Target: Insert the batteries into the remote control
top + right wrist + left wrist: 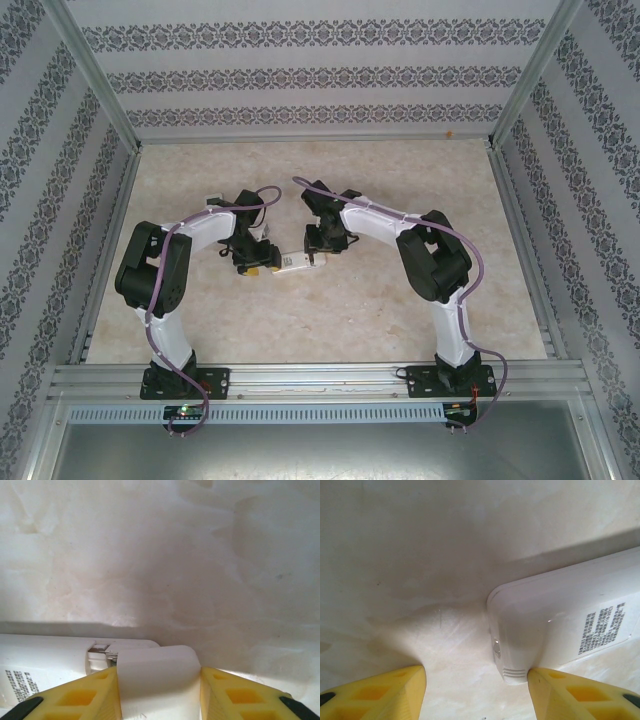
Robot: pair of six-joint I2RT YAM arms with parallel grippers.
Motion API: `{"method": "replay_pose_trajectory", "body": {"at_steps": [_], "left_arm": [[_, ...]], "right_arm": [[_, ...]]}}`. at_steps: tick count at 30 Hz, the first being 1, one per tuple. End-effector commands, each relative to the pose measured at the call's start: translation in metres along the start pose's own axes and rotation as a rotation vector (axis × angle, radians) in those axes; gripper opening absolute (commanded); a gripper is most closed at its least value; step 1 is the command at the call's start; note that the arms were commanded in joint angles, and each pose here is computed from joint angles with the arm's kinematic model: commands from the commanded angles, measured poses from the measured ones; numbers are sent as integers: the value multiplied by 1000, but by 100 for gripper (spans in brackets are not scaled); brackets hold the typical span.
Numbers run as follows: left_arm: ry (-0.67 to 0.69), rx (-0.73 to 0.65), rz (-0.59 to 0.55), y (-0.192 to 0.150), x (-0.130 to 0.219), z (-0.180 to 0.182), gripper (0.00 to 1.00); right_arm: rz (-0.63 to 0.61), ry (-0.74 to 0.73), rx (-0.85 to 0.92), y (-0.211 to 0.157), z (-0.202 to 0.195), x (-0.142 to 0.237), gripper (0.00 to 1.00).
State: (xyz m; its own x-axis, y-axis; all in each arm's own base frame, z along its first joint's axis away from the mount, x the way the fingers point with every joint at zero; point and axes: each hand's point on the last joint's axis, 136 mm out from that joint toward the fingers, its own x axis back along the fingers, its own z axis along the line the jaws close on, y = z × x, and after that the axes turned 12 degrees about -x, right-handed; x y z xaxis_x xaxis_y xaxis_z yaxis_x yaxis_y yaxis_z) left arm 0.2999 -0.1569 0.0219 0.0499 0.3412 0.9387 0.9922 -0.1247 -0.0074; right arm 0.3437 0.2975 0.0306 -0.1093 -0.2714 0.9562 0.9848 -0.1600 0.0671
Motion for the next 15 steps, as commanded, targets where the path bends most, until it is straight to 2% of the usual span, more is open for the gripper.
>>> {"method": "replay_pose_trajectory", "body": {"at_steps": [1, 15], "left_arm": [[-6, -56, -90, 30, -28, -5, 59], [-4, -54, -90, 30, -29, -5, 59]], "right_arm": [[18, -3, 14, 2, 1, 1, 41], [53, -20, 33, -14, -2, -7, 44]]}}
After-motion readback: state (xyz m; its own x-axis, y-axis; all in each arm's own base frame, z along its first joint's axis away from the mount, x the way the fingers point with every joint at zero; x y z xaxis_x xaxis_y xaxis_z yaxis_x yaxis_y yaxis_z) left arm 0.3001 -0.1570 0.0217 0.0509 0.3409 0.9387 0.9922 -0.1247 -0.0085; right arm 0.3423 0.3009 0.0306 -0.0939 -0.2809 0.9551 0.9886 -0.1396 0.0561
